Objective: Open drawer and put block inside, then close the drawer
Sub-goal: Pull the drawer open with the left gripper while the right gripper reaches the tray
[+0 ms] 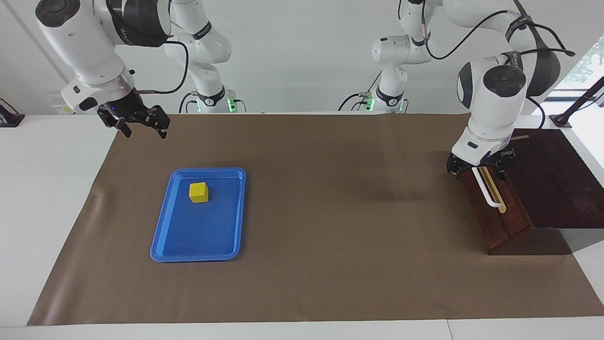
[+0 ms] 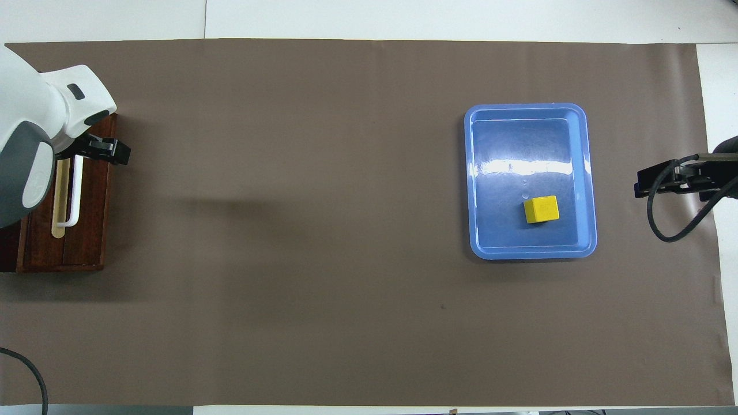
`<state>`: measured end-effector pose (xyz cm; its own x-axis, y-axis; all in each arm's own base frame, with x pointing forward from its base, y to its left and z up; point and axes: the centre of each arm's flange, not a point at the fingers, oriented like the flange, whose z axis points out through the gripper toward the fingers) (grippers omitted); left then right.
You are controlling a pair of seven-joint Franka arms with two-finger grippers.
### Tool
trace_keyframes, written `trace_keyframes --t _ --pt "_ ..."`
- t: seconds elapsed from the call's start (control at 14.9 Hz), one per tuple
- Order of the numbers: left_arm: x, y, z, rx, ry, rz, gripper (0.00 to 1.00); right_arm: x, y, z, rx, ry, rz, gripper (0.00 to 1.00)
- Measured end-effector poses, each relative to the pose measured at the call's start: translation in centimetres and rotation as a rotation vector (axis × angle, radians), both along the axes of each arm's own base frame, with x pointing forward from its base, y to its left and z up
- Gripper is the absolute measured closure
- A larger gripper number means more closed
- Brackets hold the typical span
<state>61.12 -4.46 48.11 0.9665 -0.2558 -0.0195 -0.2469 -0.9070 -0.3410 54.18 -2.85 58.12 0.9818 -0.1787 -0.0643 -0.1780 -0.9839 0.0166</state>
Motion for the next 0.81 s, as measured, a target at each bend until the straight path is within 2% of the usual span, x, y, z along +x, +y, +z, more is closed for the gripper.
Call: trace_keyframes --t 0.27,0.4,0.67,0.81 --pt "-0.1 1.6 -3.9 0.012 -0.030 -0.031 0.00 1.0 0.1 -1.3 0.042 -0.001 -0.357 0.00" --pt "-0.3 2.6 -4.8 0.012 -0.033 -0.026 0.00 1.7 -0.8 -2.5 0.076 0.014 -0.522 0.00" --pt "-0.8 2.6 -6.3 0.006 -0.030 -0.007 0.00 3.7 -2.0 -5.5 0.172 0.082 -0.955 0.00" --pt "-1.2 2.7 -7.3 0.002 -0.028 0.016 0.00 4.4 -2.3 -6.7 0.243 0.150 -1.143 0.00"
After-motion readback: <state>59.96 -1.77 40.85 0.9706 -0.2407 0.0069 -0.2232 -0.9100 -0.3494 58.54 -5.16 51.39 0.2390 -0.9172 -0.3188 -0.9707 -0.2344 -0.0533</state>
